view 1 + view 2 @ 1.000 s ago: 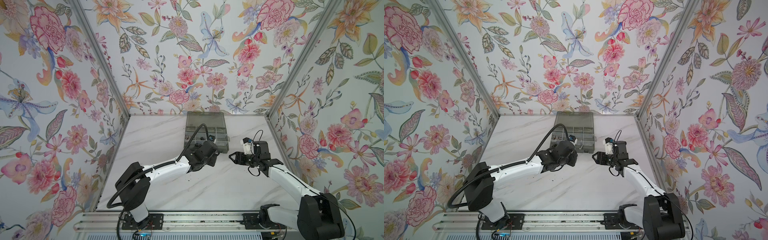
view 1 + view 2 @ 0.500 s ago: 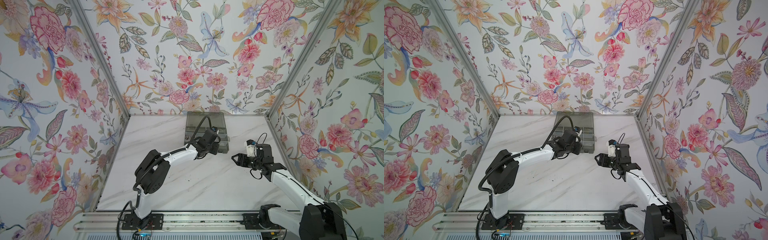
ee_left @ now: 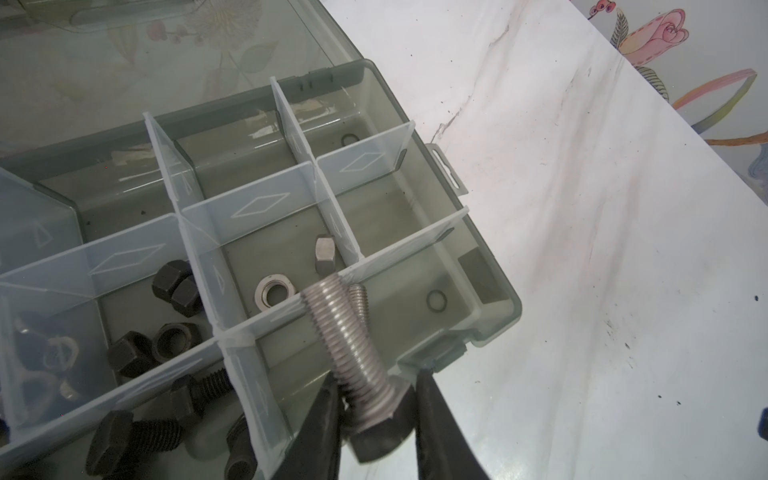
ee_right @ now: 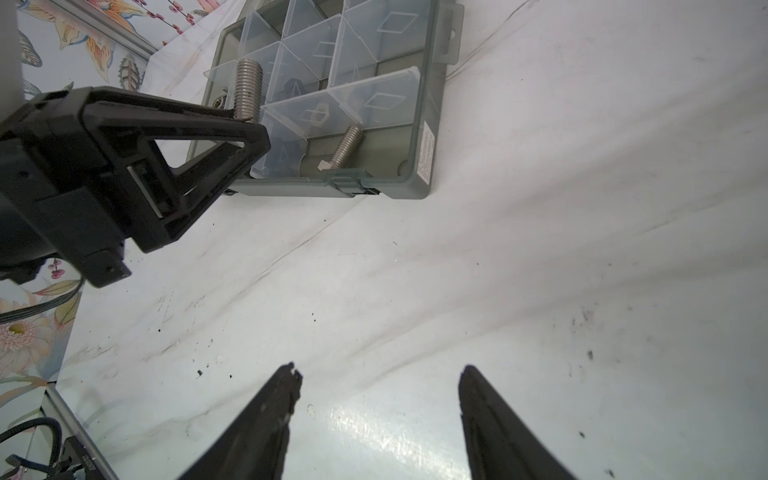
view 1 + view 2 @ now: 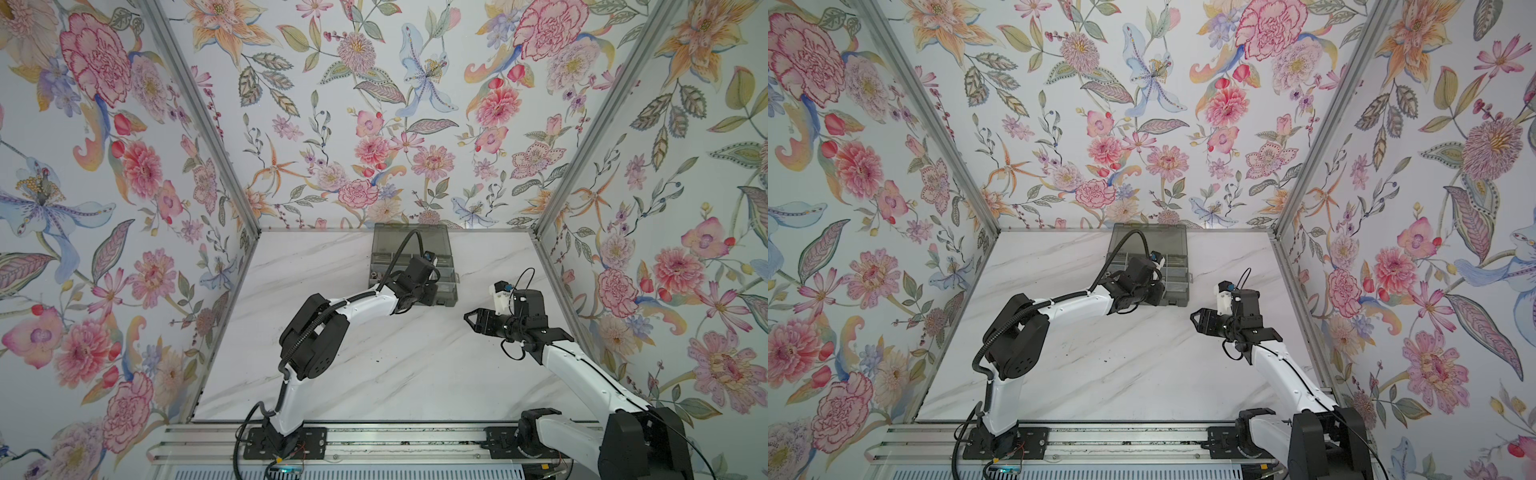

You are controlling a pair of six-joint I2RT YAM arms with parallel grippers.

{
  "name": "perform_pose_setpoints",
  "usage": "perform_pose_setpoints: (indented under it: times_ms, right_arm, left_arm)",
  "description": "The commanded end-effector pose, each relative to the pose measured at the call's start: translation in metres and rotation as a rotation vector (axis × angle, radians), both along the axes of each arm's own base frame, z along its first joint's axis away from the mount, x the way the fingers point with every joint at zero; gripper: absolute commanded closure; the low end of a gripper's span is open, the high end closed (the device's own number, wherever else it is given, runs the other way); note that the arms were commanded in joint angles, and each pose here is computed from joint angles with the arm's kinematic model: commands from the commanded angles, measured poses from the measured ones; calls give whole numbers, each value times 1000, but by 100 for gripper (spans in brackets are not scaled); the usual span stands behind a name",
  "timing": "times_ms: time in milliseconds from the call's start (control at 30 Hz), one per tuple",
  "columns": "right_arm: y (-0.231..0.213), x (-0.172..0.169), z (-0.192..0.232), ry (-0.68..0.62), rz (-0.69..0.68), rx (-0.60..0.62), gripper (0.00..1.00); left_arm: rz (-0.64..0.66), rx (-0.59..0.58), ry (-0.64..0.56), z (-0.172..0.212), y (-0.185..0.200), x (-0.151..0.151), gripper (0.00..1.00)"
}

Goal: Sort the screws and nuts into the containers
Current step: 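Lift the silver bolt and carry it over the box with the left gripper, then lower the silver bolt into the compartment beside the other silver bolt and release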

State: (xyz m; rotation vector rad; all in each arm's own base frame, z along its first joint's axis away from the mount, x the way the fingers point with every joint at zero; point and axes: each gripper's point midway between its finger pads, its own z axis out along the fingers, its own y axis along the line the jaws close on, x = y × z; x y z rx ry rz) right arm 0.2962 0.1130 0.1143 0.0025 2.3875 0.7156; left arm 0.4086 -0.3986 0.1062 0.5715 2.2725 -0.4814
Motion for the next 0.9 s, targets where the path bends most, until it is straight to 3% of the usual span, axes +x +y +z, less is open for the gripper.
perform_pose_setpoints:
  times_ms: [0, 867]
  right_arm:
    - [-3, -5, -4, 18, -13, -1, 35]
    - [-4, -7, -7, 25, -9, 3, 35]
  left_arm:
    - [-4, -2, -30, 4, -2, 13, 100]
    - [-4, 15, 1, -16, -6, 18, 100]
